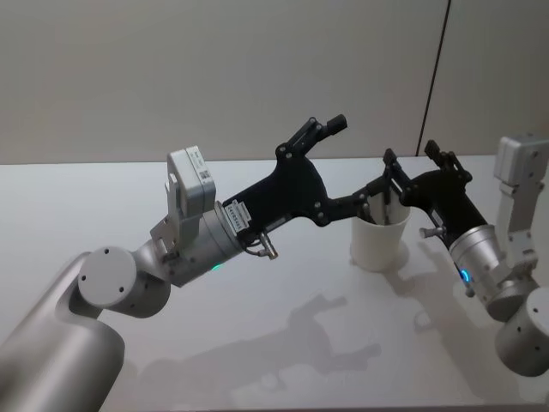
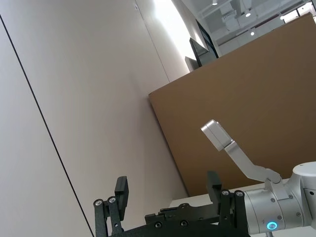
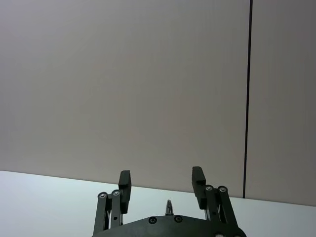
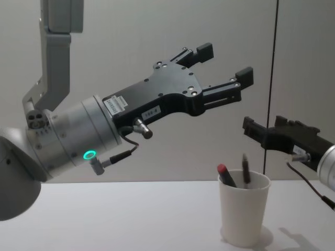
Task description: Place the pen into the pen holder.
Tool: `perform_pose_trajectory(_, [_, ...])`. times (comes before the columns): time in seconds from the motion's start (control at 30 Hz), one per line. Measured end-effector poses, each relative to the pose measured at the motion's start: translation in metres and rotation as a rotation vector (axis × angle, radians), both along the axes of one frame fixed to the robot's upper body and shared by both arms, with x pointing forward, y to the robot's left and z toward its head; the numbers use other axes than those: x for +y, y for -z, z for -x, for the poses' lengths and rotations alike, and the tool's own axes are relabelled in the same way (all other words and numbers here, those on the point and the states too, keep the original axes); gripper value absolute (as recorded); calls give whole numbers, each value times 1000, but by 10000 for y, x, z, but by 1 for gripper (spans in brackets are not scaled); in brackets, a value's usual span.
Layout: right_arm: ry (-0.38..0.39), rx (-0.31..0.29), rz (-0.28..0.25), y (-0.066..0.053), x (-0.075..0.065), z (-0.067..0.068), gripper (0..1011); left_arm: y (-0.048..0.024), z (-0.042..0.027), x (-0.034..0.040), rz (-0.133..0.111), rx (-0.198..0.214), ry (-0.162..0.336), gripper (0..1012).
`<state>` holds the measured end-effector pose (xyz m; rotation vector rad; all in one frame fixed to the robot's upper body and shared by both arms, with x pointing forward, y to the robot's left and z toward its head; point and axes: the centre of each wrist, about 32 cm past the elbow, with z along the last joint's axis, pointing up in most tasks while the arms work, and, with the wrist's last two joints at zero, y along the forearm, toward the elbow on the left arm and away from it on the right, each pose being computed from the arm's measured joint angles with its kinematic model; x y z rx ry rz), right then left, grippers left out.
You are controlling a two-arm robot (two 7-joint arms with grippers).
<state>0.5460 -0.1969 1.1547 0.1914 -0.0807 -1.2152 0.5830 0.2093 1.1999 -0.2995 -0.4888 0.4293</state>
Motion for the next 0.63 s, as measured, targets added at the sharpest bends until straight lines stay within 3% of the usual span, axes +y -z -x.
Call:
perform_pose_trajectory(0.33, [-1, 5, -2, 25, 10, -12, 1000, 0, 0, 0, 0, 0, 0, 1004])
perform_pose_trajectory(0.63, [-2, 6, -2, 37, 15, -17, 1001, 0, 0, 0, 0, 0, 0, 1004])
